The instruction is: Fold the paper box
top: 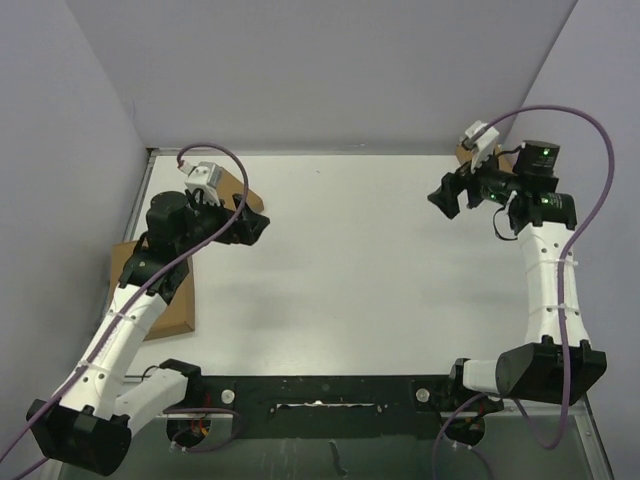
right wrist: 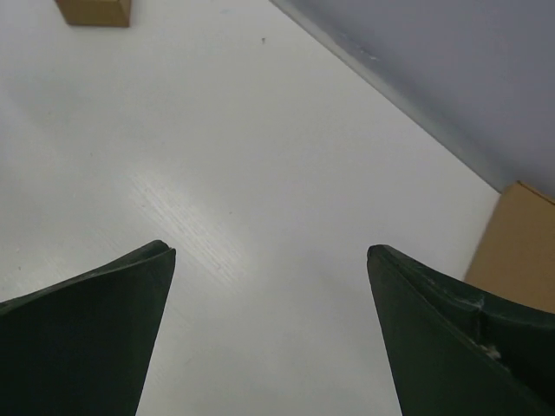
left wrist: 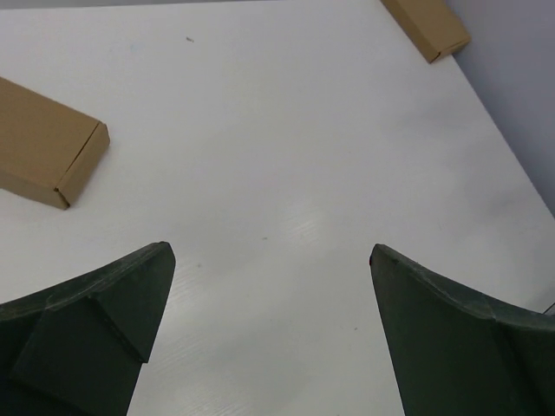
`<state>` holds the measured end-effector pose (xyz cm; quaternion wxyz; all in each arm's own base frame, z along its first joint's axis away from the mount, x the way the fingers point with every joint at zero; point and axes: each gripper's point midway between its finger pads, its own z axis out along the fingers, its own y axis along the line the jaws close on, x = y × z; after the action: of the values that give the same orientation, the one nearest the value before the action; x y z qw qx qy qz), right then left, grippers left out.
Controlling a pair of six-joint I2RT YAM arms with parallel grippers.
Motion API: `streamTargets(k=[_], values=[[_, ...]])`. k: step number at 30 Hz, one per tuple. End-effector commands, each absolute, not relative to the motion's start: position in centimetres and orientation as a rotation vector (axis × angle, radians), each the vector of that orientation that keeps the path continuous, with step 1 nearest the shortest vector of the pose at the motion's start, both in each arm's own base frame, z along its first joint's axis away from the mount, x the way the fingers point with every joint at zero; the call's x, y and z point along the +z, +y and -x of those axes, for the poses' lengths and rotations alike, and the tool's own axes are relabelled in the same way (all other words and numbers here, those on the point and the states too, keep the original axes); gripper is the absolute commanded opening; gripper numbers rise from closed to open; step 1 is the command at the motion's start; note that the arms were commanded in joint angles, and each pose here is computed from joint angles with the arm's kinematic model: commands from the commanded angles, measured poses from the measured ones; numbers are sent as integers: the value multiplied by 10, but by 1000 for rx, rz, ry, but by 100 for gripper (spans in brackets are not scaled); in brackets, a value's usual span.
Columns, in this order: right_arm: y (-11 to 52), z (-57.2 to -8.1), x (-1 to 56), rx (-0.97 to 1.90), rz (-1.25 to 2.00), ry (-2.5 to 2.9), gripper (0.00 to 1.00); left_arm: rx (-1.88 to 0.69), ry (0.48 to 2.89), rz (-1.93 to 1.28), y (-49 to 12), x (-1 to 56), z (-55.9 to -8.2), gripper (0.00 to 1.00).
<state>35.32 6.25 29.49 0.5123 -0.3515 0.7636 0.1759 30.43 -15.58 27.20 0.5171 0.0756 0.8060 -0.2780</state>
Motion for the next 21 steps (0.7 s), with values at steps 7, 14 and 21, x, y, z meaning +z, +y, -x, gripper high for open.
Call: streamTargets(k=[7,14,21], values=[[55,-326,439,296,644,1684,98,-813,1608,-223,-161,414,-280,98],[49,-314,462,348,408,1712,98,-806,1599,-230,-156,434,-262,98],[53,-300,464,360,434,1697,98,-813,1605,-246,-157,435,-258,98]])
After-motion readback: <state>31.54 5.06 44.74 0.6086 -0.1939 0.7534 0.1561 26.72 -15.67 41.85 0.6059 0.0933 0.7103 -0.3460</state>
